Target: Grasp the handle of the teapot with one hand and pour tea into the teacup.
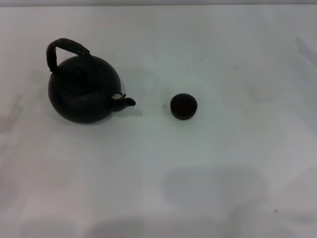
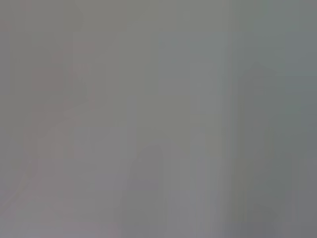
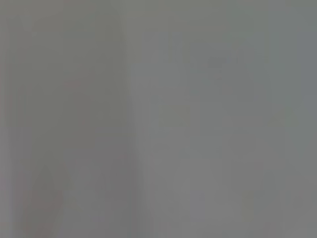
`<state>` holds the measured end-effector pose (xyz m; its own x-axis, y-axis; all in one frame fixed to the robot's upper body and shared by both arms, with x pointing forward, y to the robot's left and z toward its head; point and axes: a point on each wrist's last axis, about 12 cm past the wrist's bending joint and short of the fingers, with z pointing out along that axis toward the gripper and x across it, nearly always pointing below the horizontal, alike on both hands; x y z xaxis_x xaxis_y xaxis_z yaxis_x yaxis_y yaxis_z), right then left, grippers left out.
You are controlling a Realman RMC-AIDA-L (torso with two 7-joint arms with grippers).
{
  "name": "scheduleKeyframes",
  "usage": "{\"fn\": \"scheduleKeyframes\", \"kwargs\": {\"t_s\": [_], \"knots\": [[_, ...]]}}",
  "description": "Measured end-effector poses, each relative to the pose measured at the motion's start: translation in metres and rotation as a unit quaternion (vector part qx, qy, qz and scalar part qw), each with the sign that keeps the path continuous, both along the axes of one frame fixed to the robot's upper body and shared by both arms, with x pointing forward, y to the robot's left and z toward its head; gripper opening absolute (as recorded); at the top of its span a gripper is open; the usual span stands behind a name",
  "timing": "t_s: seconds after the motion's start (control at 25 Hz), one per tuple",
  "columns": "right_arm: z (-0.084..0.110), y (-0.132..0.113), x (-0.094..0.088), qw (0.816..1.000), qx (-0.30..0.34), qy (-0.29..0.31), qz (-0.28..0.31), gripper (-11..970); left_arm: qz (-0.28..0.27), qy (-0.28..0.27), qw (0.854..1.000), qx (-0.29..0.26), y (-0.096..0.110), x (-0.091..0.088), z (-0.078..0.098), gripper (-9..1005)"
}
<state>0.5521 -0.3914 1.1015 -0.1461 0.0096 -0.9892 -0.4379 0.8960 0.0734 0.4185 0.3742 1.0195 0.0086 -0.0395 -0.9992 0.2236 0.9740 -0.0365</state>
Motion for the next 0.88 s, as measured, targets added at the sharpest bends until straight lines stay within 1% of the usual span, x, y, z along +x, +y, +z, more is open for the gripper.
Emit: {"fn": "scheduleKeyframes", "kwargs": {"t_s": [0.16,0.2,0.24,0.36,0.4,0.44,0.48,0.68,0.84,0.88], "knots": [[-0.016,-0.01,-0.015,0.999,0.018,0.0,-0.043,784,0.077,-0.018,0.996,-0.026,0.016,-0.013,0.0,688],[-0.021,-0.012,-0.018,0.998,0.029,-0.002,-0.056,784,0.086,-0.019,0.996,-0.029,0.018,-0.015,0.0,688],[-0.026,-0.014,-0.023,0.997,0.04,-0.005,-0.071,784,0.115,-0.024,0.992,-0.038,0.023,-0.019,-0.002,687],[-0.044,-0.017,-0.04,0.99,0.068,-0.019,-0.122,784,0.131,-0.028,0.99,-0.042,0.025,-0.02,-0.002,687],[-0.049,-0.016,-0.044,0.988,0.068,-0.024,-0.134,784,0.131,-0.028,0.99,-0.042,0.025,-0.02,-0.002,686],[-0.049,-0.016,-0.044,0.988,0.068,-0.024,-0.134,784,0.143,-0.029,0.988,-0.049,0.024,-0.019,-0.005,686],[-0.063,-0.008,-0.054,0.986,0.059,-0.035,-0.153,784,0.144,-0.029,0.988,-0.049,0.024,-0.018,-0.005,686],[-0.078,0.008,-0.066,0.986,0.027,-0.051,-0.158,784,0.157,-0.034,0.986,-0.04,0.022,-0.011,-0.006,684],[-0.086,0.017,-0.068,0.983,0.025,-0.042,-0.179,784,0.16,-0.037,0.986,-0.035,0.02,0.002,-0.005,683],[-0.086,0.017,-0.068,0.983,0.025,-0.042,-0.179,784,0.16,-0.037,0.986,-0.035,0.02,0.002,-0.005,683]]}}
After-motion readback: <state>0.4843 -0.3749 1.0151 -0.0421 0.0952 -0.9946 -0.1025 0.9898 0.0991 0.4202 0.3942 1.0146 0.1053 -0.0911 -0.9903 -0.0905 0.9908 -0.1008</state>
